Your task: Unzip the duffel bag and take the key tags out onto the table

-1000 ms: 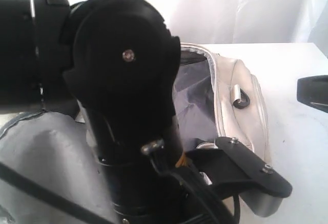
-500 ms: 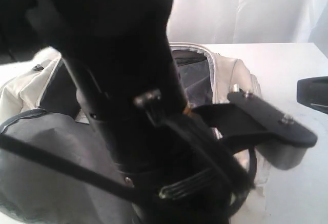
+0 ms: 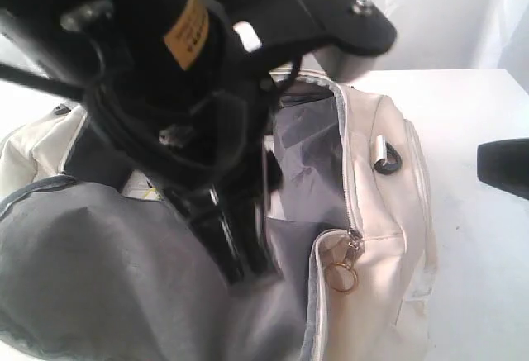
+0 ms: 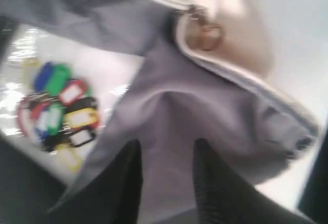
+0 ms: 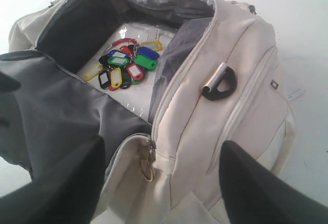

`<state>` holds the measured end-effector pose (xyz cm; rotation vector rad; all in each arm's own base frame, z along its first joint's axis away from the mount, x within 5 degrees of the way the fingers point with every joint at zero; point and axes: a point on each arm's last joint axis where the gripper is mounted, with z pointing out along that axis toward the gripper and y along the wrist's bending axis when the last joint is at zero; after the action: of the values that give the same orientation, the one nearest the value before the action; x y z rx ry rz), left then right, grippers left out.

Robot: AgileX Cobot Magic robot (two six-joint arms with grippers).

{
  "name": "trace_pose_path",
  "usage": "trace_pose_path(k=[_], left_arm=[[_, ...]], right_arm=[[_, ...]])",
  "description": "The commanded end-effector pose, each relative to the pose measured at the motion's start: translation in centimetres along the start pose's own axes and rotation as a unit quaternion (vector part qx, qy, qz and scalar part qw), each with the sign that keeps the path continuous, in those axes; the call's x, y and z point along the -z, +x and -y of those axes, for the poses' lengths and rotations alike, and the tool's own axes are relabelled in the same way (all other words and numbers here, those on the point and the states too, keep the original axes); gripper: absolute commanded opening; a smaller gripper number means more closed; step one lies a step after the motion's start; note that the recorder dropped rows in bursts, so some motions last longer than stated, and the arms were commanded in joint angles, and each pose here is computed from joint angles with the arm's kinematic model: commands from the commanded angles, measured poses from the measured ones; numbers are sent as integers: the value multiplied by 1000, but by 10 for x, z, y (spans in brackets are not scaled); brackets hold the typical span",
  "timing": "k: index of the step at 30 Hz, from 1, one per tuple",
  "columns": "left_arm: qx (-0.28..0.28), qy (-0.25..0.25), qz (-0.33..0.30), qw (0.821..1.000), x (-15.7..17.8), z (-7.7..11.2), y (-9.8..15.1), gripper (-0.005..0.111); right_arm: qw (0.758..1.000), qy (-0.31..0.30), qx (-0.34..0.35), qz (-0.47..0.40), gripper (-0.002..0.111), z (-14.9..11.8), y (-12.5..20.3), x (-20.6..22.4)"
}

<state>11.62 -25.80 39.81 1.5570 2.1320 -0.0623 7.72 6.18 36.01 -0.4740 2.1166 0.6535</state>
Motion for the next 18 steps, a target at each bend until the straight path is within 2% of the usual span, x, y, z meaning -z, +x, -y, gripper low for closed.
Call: trace_pose_path(k=[1,4,7,10,12,14,16,18], left_arm=[[16,-136,-28,990,14,-25,10,16],[15,-192,-32,981,15,-40,11,0],[36,-219,-54,973,11,-59,19,0],[66,-217,-91,970,0,-82,33,0],[85,-172,-98,977,-9,-95,42,0],[105,-95,-84,986,-15,-104,49,0],[123,-26,-37,991,-19,-113,51,0],[156,-4,9,988,-19,-125,51,0]], right_arm=[[1000,-3,16,5,59,-2,-1,3],[1000,-3,21,-5,53,-1,-1,0],[1000,0,22,-16,44,2,-4,-8],[999,16,31,-22,30,10,-9,-18],[998,46,46,-27,17,18,-12,-26],[994,79,60,-38,1,27,-14,-33],[991,110,55,-50,0,35,-14,-37],[988,136,48,-51,0,41,-16,-40]])
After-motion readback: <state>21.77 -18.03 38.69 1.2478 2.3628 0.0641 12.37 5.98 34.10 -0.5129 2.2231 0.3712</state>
